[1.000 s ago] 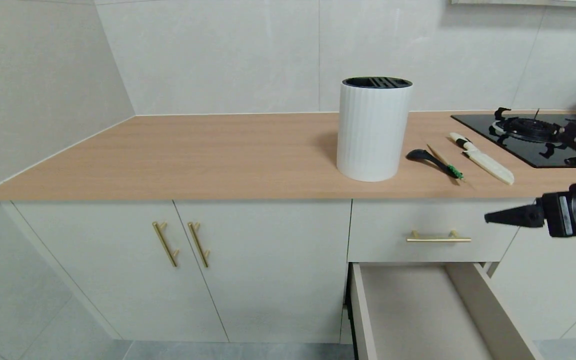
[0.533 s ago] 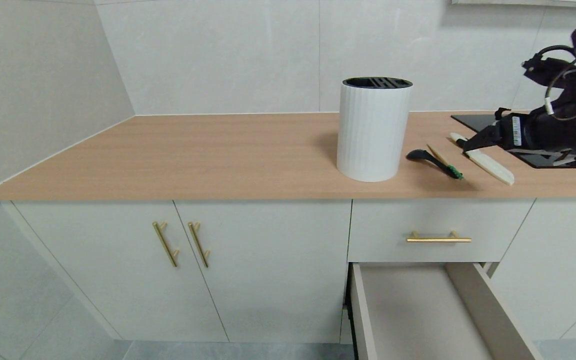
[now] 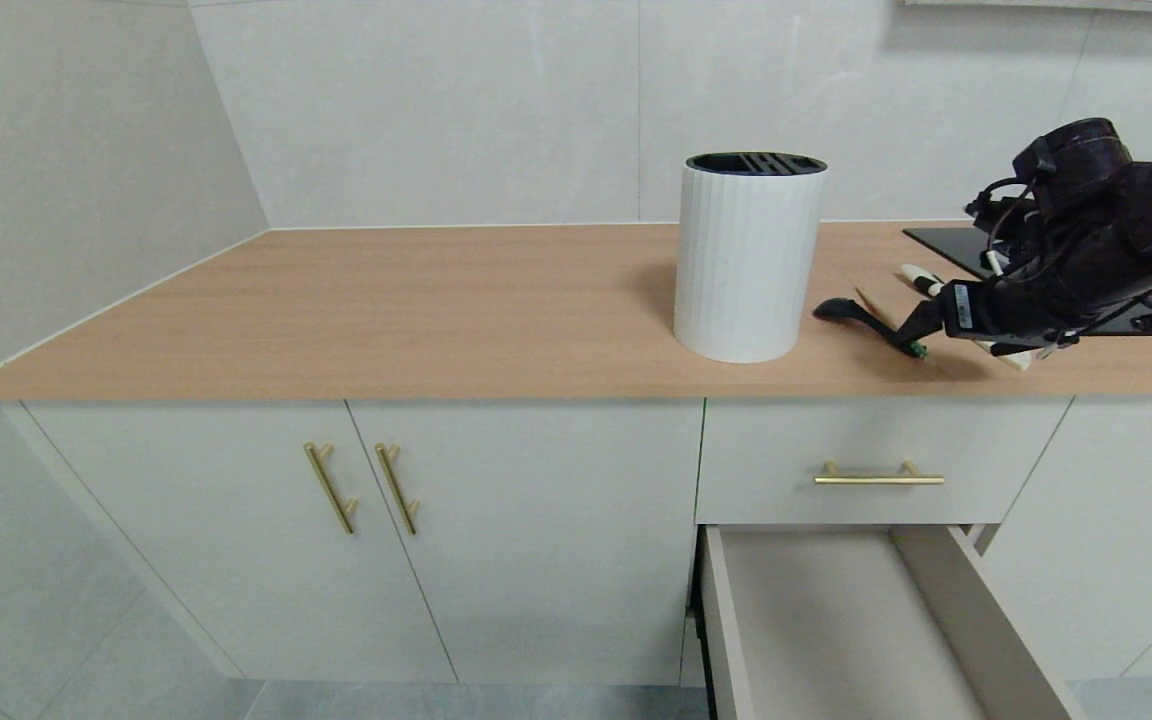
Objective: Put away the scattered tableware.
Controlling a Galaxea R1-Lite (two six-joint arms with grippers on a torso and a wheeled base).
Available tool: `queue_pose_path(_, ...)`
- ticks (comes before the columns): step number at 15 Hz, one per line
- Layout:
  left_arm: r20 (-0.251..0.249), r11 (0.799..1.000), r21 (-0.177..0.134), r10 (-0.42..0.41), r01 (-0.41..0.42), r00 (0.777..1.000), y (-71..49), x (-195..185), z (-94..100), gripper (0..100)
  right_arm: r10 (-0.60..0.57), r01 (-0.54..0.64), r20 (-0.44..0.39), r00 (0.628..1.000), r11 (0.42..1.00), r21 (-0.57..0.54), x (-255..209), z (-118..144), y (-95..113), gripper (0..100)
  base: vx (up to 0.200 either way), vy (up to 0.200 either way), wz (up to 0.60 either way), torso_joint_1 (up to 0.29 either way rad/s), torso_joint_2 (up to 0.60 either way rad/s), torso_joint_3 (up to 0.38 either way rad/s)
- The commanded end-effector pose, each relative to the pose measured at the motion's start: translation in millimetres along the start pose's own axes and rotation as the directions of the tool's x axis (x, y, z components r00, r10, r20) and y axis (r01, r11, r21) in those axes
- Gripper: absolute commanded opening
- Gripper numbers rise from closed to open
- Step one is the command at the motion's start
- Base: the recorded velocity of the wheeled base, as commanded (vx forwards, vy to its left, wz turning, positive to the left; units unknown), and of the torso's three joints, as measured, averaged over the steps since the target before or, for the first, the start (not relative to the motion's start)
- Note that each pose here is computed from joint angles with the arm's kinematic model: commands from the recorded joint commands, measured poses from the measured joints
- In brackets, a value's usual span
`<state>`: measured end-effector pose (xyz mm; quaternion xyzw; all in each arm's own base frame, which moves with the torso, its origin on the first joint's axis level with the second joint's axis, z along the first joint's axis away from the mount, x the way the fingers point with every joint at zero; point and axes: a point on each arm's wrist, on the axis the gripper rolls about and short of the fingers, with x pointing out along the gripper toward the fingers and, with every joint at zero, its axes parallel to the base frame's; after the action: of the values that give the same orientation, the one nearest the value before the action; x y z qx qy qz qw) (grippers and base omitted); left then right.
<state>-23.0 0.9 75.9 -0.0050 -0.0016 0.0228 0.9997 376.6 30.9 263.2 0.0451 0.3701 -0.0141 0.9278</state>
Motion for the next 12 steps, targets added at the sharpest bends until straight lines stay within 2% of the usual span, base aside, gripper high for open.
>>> queue_pose_path(1,-0.001,1.000,-0.001,0.001,-0.001,1.000,0.0,0.1,0.0,100,0.003,-0.003,-0.013,1.000,1.000,-0.002,12.7,-1.3,2.6,100,0.000,0.000,0.00,0.000,0.00,0.000)
queue_pose_path(5,0.000,1.000,-0.001,0.000,0.000,1.000,0.0,0.1,0.1,100,0.036,-0.036,-0.007,0.999,0.999,0.011,17.3,-3.2,19.1,100,0.000,0.000,0.00,0.000,0.00,0.000)
queue_pose_path(12,-0.001,1.000,-0.001,0.001,-0.001,1.000,0.0,0.1,0.0,100,0.035,-0.035,-0.003,0.999,0.999,0.022,33.3,-3.6,21.6,100,0.000,0.000,0.00,0.000,0.00,0.000)
